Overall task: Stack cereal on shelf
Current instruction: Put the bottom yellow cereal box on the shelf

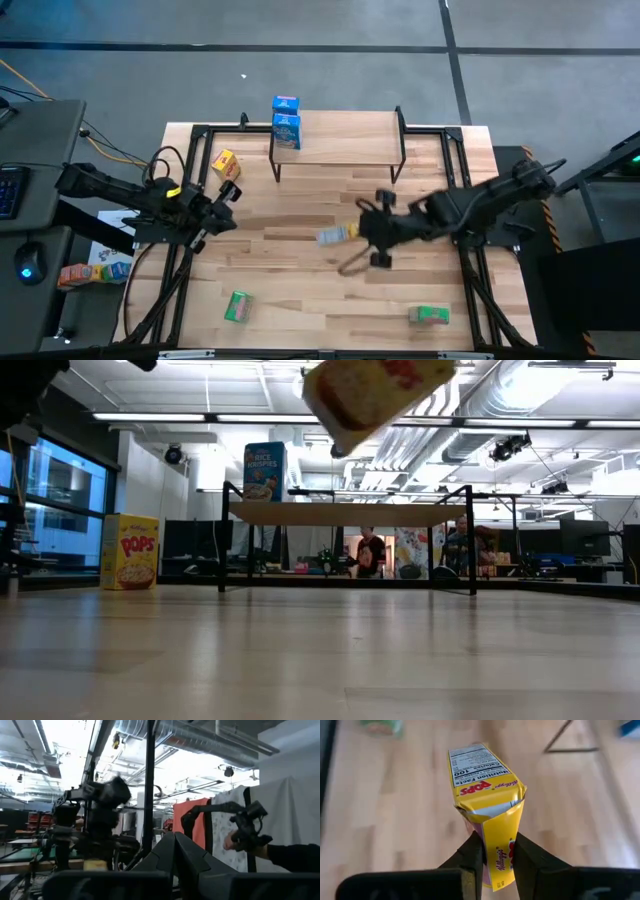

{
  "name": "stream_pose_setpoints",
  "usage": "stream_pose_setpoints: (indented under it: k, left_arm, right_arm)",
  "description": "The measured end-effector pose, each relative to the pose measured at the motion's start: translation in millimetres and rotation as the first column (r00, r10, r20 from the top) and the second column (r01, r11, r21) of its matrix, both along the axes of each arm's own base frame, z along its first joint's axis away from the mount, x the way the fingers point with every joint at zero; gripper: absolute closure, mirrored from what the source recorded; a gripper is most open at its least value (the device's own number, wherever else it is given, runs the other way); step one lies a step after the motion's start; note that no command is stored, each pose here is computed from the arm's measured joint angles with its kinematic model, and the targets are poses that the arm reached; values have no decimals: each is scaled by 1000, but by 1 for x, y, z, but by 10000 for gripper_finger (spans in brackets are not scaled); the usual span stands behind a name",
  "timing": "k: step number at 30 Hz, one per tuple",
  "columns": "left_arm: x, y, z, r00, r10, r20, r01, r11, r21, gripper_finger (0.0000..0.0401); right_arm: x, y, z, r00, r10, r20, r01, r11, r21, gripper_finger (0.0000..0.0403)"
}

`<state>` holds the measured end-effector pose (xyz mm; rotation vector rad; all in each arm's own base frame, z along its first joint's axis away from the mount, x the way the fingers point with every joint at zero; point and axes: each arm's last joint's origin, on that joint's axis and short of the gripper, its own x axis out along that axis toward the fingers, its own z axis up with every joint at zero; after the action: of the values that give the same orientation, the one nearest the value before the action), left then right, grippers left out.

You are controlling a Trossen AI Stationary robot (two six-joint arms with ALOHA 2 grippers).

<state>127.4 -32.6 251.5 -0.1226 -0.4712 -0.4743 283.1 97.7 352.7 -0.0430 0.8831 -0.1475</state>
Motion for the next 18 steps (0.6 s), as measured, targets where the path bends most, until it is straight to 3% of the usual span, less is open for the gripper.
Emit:
stream_pose_setpoints:
  k: [6,11,18]
  left_arm:
    - [0,0,0,1000,8,7,-8,1000,17,398]
    - [0,0,0,1000,17,10,-17,1000,26,398]
    - [0,0,-1,999,31,17,-32,998,45,398]
  right_arm:
    - [12,-50,42,989,-122,89,136,975,-178,348]
    - [16,-89,73,964,-257,68,264,900,-346,348]
    - [23,-141,72,882,-447,-148,389,869,-304,348]
